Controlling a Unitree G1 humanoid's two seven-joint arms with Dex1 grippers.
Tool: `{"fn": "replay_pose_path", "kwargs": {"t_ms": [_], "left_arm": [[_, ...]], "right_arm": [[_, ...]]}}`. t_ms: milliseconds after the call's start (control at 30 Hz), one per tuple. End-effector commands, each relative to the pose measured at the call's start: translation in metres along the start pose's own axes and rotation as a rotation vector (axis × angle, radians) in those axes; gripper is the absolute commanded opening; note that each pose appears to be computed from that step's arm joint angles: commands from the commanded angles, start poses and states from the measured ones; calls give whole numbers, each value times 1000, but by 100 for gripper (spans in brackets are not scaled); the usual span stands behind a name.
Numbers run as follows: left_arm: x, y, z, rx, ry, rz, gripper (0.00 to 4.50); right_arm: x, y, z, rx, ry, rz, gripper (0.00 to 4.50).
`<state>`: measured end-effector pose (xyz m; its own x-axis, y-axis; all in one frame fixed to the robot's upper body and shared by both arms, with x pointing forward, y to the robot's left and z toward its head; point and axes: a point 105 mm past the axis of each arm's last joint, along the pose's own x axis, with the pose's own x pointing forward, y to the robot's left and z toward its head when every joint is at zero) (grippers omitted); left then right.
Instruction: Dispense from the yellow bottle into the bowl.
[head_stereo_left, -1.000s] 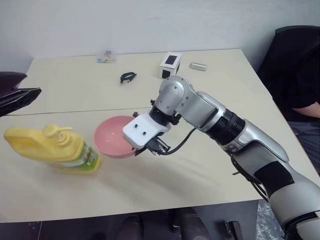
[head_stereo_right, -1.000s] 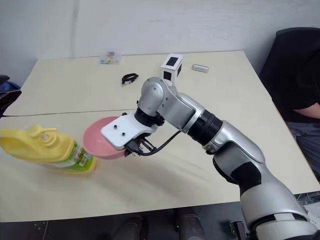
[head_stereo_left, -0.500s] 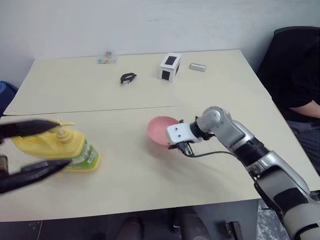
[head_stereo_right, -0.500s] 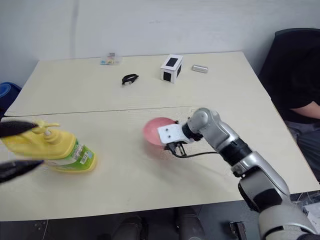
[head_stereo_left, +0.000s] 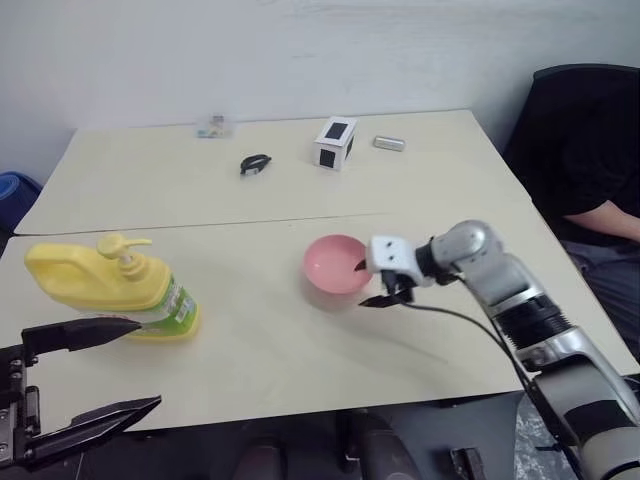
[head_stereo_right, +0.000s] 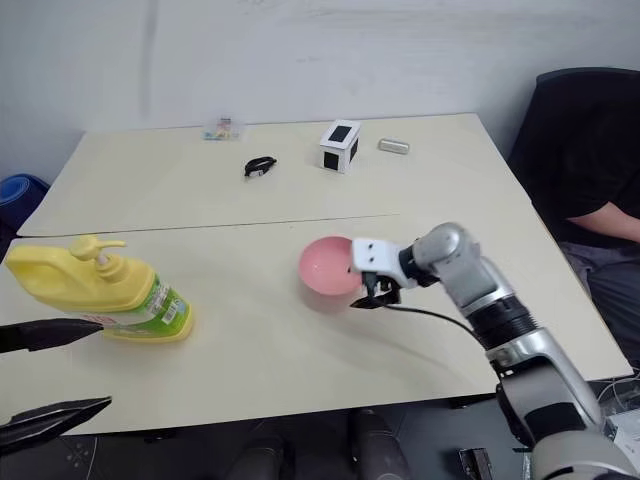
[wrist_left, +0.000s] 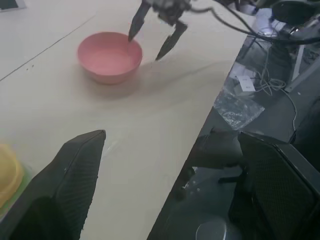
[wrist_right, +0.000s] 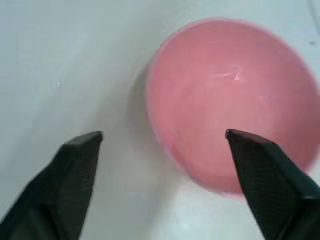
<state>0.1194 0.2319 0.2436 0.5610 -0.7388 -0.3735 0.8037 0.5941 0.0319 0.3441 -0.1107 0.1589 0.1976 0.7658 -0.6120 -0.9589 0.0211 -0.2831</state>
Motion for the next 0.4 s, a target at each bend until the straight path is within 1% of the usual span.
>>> {"fn": "replay_pose_path", "kwargs": {"t_ms": [33, 100, 200, 300, 400], "left_arm": [[-21, 4, 0, 6, -15, 82, 450], [-34, 5, -5, -25, -6, 126, 450], [-52, 4, -9, -60, 9, 173, 450], [-69, 11, -7, -69, -2, 232, 450], [-73, 16, -7, -55, 10, 244, 450]], "right_arm": [[-65, -3, 23, 34, -101, 5, 448], [-101, -1, 15, 90, -85, -1, 448], [-139, 4, 6, 165, -68, -40, 448], [-163, 9, -1, 210, -45, -70, 448], [-172, 10, -4, 218, -36, -88, 448]]}}
